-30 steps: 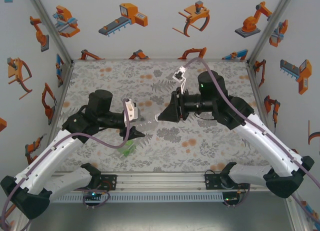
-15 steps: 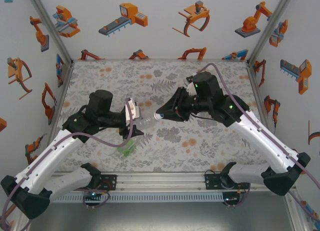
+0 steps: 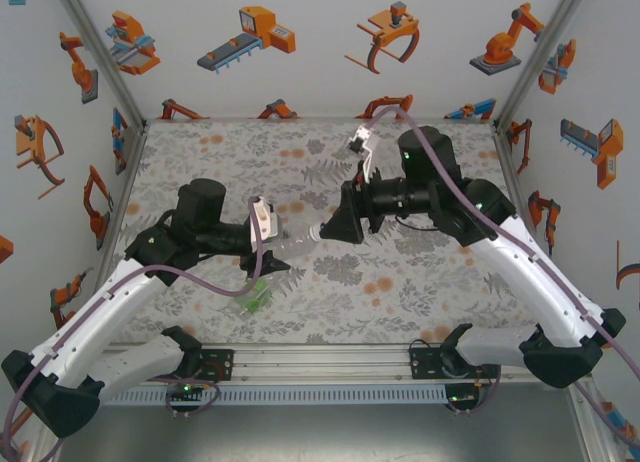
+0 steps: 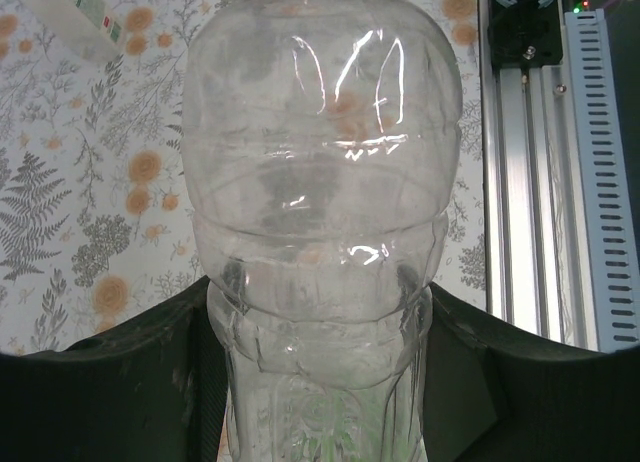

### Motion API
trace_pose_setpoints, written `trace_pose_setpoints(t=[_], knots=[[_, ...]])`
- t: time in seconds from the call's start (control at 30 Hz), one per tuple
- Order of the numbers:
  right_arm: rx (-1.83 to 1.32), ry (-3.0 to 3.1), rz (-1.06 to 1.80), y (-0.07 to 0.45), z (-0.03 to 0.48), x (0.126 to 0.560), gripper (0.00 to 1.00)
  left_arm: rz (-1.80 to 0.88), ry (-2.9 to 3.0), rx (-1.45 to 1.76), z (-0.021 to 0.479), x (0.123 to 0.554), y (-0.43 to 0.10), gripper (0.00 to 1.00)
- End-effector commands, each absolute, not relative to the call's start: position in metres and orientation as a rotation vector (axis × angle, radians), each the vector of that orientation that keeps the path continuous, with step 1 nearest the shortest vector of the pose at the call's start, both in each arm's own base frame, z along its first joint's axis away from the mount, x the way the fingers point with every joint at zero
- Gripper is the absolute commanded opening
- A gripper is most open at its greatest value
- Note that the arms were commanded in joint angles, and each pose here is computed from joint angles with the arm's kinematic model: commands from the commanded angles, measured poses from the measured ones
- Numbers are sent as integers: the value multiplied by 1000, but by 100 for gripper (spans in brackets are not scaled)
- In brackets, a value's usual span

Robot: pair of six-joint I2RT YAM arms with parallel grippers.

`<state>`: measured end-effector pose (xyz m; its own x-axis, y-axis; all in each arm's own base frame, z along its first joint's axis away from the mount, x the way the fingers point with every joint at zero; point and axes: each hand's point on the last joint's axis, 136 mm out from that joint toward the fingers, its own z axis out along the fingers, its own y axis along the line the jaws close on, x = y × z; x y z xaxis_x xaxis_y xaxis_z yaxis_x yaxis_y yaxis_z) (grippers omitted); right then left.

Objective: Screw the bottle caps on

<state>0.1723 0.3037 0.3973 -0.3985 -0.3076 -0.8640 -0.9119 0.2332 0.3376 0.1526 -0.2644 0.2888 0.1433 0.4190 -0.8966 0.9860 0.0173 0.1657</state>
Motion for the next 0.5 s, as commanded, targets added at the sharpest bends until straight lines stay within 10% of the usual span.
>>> trace_pose_setpoints(t=[0.0, 0.47], knots=[[-1601, 1267, 1006, 299, 413, 132, 61, -852, 1335, 1562, 300, 145, -268, 0], [-1768, 956, 945, 311, 404, 128, 44, -876, 1325, 1560, 305, 141, -269, 0]])
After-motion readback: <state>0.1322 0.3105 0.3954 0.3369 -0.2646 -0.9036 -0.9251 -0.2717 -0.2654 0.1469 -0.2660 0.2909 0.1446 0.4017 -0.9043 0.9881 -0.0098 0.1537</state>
